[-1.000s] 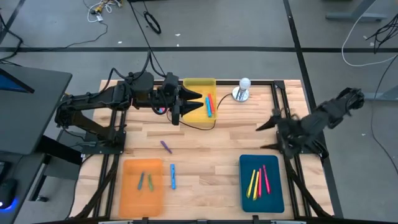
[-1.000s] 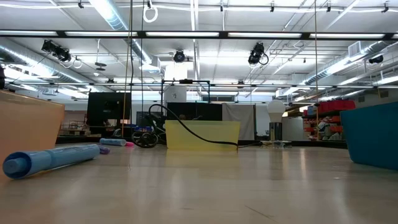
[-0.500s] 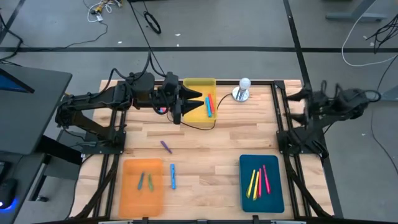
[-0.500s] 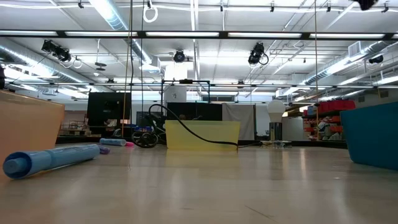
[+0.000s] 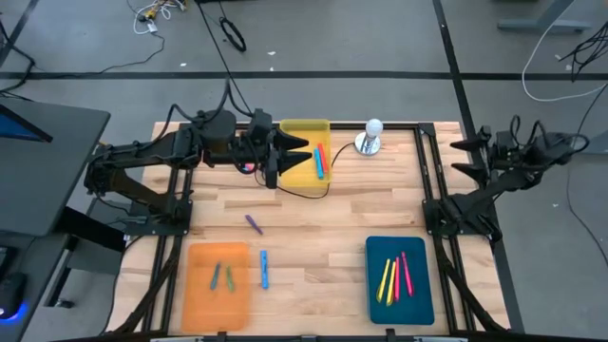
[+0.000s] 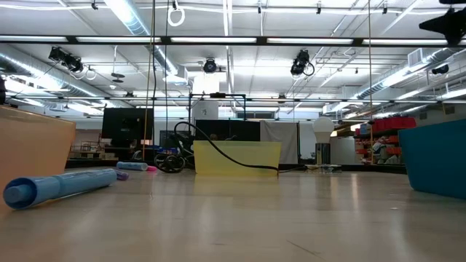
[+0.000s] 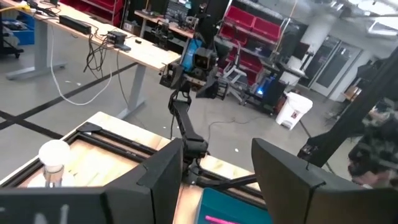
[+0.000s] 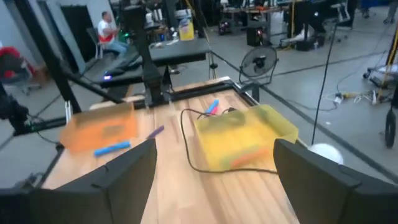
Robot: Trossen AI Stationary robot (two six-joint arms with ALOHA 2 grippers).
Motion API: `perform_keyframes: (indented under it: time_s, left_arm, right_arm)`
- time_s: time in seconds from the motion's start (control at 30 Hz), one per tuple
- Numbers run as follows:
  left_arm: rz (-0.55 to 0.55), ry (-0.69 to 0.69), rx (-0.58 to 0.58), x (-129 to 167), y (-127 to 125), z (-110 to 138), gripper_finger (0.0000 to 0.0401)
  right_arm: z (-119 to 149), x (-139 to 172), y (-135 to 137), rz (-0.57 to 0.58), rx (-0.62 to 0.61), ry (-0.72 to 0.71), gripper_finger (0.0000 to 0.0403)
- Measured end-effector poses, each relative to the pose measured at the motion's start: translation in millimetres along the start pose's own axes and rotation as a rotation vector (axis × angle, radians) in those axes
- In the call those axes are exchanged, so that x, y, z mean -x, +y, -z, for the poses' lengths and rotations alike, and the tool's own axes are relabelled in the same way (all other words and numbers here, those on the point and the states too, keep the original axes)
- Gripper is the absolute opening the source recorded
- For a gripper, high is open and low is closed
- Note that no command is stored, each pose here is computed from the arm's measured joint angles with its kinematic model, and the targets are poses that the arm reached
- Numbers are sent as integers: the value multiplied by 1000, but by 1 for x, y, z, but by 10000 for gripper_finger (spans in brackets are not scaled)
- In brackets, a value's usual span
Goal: Pick & Place Markers
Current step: Put the top blue highlighter into the yellow bin
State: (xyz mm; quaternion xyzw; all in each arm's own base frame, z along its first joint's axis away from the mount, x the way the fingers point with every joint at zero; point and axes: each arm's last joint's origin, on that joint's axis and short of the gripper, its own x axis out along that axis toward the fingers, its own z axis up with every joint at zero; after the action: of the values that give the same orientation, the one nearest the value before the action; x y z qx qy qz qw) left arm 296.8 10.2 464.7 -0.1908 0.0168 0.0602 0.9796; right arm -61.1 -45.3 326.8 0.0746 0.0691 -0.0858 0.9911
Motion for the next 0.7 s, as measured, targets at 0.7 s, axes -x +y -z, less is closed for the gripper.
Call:
perform_keyframes:
  time_s: [0.7]
  left_arm:
    - [-43, -32, 37, 0, 1, -2, 197]
  right_arm:
    - [73, -126, 76, -286, -170, -291, 323]
